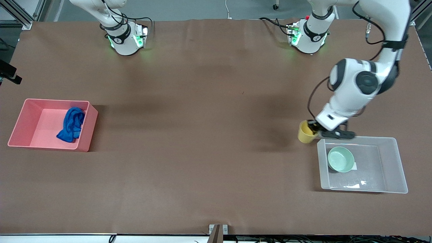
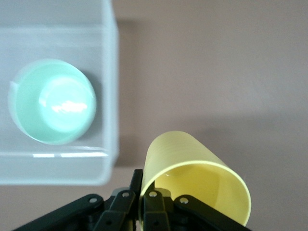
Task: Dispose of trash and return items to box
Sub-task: 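Carry the yellow cup with the left gripper over the clear bin, then lower the cup into the green bowl and open the left gripper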
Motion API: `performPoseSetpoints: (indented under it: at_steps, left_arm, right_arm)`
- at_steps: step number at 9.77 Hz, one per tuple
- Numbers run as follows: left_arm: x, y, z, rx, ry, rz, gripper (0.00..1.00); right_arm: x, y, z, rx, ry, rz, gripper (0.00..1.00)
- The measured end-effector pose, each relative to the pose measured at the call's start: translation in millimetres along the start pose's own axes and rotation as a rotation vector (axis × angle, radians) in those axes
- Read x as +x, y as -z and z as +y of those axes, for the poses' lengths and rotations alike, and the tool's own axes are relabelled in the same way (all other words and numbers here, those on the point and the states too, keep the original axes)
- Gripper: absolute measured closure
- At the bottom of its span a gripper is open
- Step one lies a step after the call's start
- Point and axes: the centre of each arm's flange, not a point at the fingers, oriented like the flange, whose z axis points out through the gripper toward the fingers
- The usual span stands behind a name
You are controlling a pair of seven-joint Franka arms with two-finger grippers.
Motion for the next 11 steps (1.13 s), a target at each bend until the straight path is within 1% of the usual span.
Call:
performPoseSetpoints:
  at_steps: [1, 3, 5, 7, 9, 11]
  left_arm:
    - [16.6, 8.9, -25.8, 0.017, 0.003, -0.015, 0.96]
    - [55.6, 19.5, -61.5, 0.035, -0.019, -0.088, 0.96]
    - [79.8, -8.8, -104.4, 0.005, -0.067, -0.119, 0.96]
    - [84.2, -48.1, -145.1, -0.013, -0.118, -0.148, 0.96]
    - [76.6, -83.7, -151.8, -0.015, -0.140, -0.200, 0.94]
    - [71.8, -101.7, -152.9, -0.016, -0.139, -0.227, 0.91]
  right_arm:
    - [0.0, 0.0, 0.2, 0.000, 0.000, 0.000, 0.00]
    - [0.0, 0.1, 0.0, 0.000, 0.000, 0.000, 0.00]
    - [0.0, 0.1, -0.2, 0.000, 0.000, 0.000, 0.00]
    - [0.0, 0.1, -0.3, 0.000, 0.000, 0.000, 0.00]
    - [-0.1, 0.1, -0.1, 0.000, 0.000, -0.001, 0.00]
    - [-0.5, -0.3, 0.0, 0.000, 0.000, -0.005, 0.00]
